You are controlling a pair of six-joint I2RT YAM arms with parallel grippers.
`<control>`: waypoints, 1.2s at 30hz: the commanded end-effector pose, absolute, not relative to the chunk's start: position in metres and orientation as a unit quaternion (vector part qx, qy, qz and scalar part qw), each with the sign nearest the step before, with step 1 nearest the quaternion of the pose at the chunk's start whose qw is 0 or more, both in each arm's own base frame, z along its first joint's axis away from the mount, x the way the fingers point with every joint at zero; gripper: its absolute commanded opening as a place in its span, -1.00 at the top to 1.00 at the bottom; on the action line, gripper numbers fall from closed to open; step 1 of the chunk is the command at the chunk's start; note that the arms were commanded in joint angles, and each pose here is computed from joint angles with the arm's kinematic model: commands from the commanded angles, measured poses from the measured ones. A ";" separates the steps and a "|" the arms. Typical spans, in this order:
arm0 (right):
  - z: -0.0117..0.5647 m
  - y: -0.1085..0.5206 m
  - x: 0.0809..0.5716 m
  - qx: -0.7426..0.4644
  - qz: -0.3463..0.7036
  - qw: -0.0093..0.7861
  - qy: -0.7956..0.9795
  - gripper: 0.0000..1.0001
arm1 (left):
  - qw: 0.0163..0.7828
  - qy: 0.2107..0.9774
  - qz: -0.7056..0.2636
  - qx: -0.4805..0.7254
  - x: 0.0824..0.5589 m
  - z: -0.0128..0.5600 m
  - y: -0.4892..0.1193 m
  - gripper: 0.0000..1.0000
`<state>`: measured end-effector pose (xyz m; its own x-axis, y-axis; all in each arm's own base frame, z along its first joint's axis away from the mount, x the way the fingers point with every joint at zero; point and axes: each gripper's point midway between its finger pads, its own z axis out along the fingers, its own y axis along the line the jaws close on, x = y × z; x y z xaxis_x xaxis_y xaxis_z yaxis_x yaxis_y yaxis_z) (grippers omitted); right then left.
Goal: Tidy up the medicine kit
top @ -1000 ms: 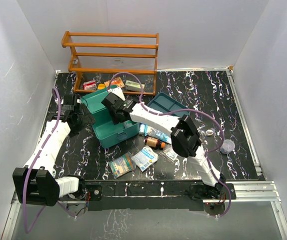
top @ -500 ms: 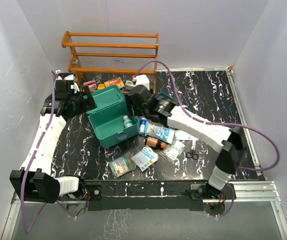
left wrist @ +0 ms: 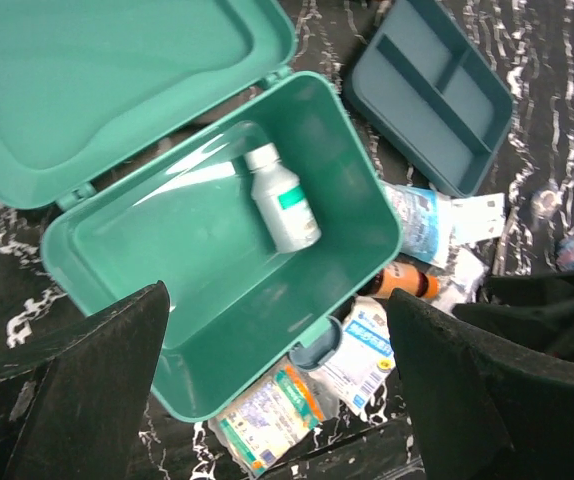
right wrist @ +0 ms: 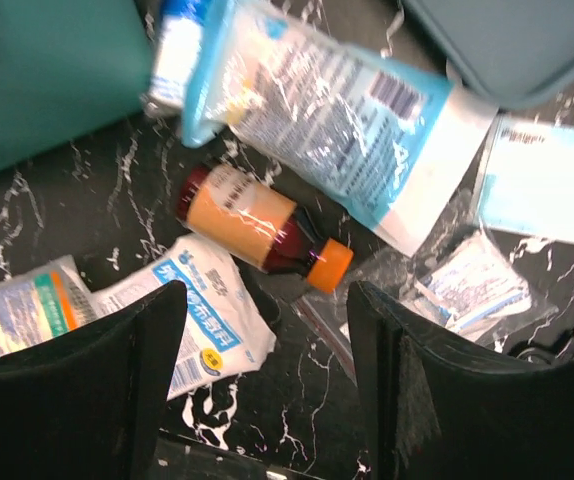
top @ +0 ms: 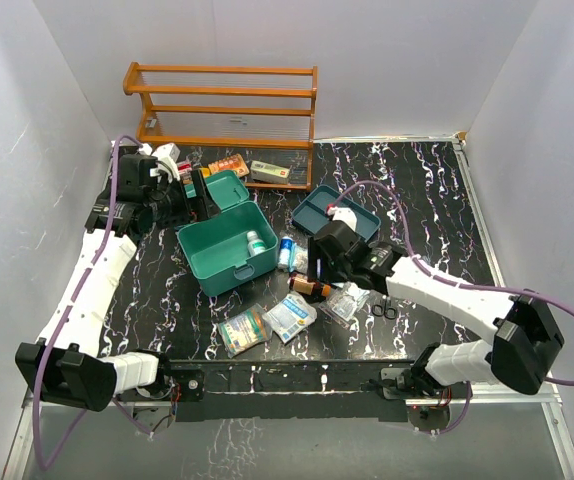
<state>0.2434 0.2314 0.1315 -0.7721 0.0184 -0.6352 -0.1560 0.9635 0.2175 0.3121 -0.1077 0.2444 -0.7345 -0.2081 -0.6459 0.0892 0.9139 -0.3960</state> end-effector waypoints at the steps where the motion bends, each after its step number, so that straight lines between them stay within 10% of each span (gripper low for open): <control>1: 0.127 0.245 0.240 -0.025 0.200 0.325 0.924 -0.22 | 0.380 0.885 -0.267 0.006 0.304 0.269 -0.132 -0.78; 24: 0.049 0.237 0.261 -0.329 0.086 0.255 0.905 -0.24 | 0.381 0.868 -0.316 0.044 0.308 0.281 -0.159 -0.79; 36: 0.040 0.245 0.245 -0.369 0.117 0.216 0.897 0.31 | 0.380 0.866 -0.320 0.060 0.307 0.279 -0.163 -0.80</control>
<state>0.2385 0.2305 0.0242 -0.6703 -0.6084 -0.4248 -0.6799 0.7330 0.0231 0.3103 -0.1557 0.2626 -0.7362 -0.1629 -0.6568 0.2786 0.8116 -0.5135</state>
